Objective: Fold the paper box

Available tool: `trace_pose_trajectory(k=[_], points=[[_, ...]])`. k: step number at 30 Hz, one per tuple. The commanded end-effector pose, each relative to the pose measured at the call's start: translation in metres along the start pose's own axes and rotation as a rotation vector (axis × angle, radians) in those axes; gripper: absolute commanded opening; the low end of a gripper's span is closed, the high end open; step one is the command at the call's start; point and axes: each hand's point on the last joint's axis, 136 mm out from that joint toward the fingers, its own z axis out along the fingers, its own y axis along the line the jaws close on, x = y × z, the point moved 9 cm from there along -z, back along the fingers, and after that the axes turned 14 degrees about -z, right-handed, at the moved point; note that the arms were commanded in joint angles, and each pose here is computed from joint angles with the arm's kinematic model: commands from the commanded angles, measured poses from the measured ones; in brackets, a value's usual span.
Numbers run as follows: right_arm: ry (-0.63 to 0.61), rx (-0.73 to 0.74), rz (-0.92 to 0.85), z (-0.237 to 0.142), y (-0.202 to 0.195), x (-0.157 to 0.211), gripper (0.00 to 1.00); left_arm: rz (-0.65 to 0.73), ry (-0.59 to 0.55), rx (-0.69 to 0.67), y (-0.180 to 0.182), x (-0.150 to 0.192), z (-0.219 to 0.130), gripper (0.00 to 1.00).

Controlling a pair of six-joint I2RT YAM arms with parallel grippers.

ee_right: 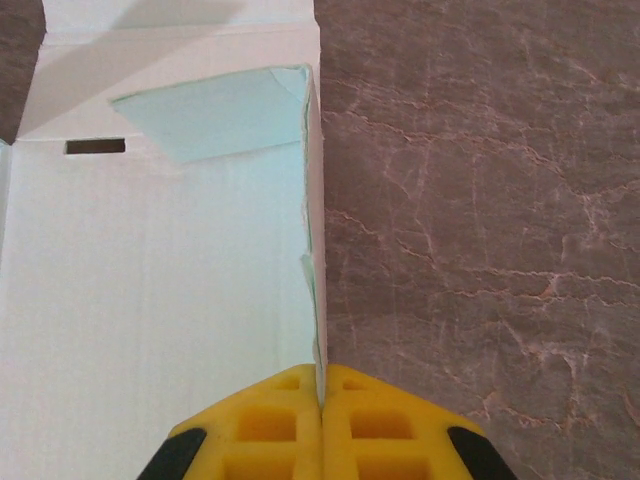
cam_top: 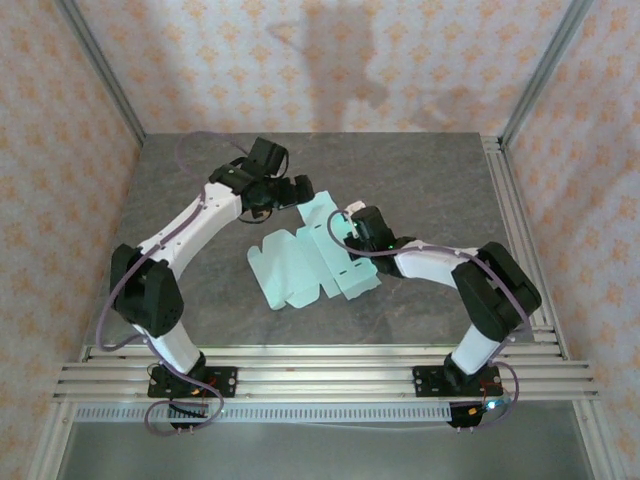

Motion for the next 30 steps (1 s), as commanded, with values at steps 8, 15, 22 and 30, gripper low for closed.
trace_pose_trajectory(k=[8,15,22,30], points=[[0.257,0.102,0.051,0.020,-0.003,0.005,0.00,-0.003,-0.018,-0.052,0.043,0.001,0.004,1.00],[0.242,0.002,0.101,0.019,0.002,0.005,0.11,0.008,0.003,-0.052,0.046,0.002,0.011,1.00],[0.110,-0.091,0.196,0.001,-0.005,0.002,0.41,0.008,0.022,-0.036,0.044,0.002,0.015,1.00],[0.055,-0.104,0.290,-0.012,-0.011,0.019,0.47,0.012,0.037,-0.023,0.044,0.004,0.018,1.00]])
